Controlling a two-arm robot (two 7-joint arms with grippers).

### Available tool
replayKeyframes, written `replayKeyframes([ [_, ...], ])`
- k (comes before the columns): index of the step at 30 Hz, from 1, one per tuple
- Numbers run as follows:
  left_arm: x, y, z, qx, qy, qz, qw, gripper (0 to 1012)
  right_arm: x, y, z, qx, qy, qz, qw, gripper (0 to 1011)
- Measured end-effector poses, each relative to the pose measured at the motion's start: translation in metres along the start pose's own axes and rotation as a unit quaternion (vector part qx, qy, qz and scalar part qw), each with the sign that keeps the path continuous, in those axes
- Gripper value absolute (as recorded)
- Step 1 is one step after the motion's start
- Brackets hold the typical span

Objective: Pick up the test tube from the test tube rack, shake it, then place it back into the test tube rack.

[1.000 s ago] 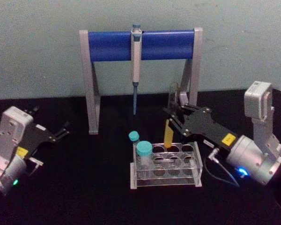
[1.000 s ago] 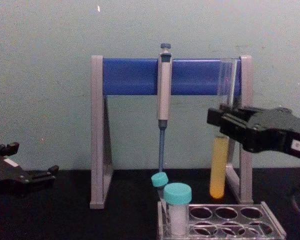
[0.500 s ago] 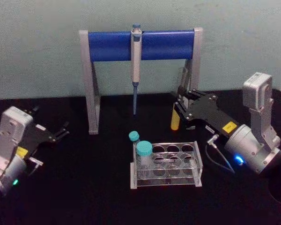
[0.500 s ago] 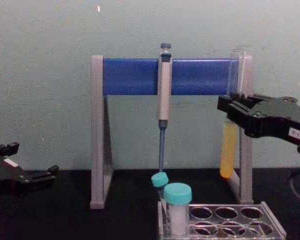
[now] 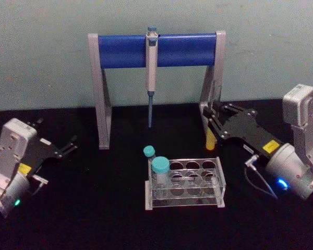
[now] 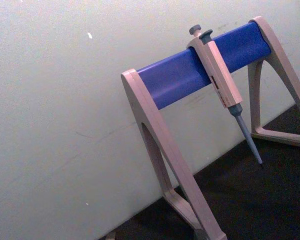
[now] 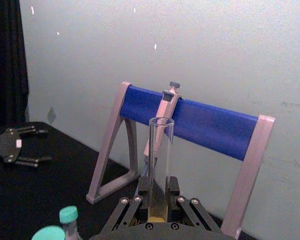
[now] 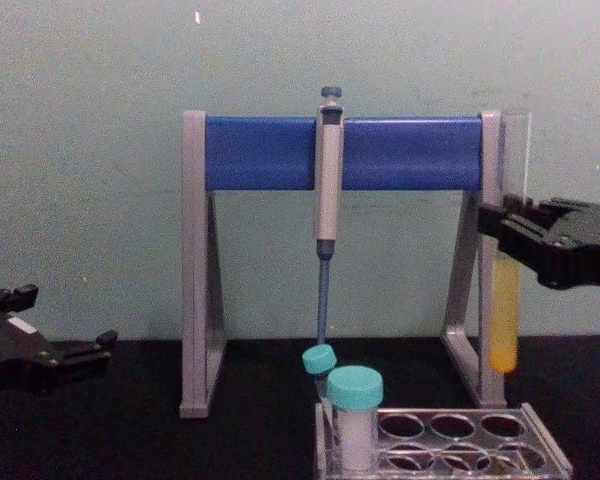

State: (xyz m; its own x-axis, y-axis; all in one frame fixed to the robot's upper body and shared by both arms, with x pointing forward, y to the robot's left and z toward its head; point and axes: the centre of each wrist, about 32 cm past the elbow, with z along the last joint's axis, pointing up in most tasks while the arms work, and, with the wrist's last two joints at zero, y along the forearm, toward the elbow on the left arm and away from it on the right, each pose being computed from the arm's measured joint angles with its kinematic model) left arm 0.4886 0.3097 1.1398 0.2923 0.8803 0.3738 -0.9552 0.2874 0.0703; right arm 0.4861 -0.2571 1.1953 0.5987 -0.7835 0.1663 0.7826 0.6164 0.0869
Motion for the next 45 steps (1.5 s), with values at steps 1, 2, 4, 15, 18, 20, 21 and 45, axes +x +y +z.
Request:
replayKeyframes([
  [1, 0.0000, 0.0000, 0.0000, 0.000, 0.000, 0.000, 1.0000, 1010, 0.000, -0.004, 0.002, -0.005, -0.001, 0.002, 1.0000, 229],
  [2, 0.0000, 0.0000, 0.0000, 0.000, 0.000, 0.000, 1.0000, 1010, -0.001, -0.006, 0.003, -0.009, -0.001, 0.003, 1.0000, 229],
  [4, 0.0000, 0.0000, 0.0000, 0.000, 0.000, 0.000, 1.0000, 1010, -0.002, -0.009, 0.004, -0.014, 0.001, 0.008, 0.9999, 229],
  [15, 0.0000, 0.0000, 0.0000, 0.000, 0.000, 0.000, 1.0000, 1010, -0.013, -0.013, 0.008, -0.021, 0.048, 0.087, 0.9948, 229],
  [18, 0.0000, 0.0000, 0.0000, 0.000, 0.000, 0.000, 1.0000, 1010, -0.015, -0.006, 0.005, -0.016, 0.058, 0.101, 0.9931, 229],
  [20, 0.0000, 0.0000, 0.0000, 0.000, 0.000, 0.000, 1.0000, 1010, -0.014, -0.002, 0.003, -0.011, 0.060, 0.104, 0.9928, 229],
  [21, 0.0000, 0.0000, 0.0000, 0.000, 0.000, 0.000, 1.0000, 1010, -0.014, 0.002, 0.002, -0.004, 0.059, 0.103, 0.9929, 229],
  [45, 0.0000, 0.0000, 0.0000, 0.000, 0.000, 0.000, 1.0000, 1010, -0.003, 0.014, -0.013, 0.035, 0.033, 0.025, 0.9985, 229],
])
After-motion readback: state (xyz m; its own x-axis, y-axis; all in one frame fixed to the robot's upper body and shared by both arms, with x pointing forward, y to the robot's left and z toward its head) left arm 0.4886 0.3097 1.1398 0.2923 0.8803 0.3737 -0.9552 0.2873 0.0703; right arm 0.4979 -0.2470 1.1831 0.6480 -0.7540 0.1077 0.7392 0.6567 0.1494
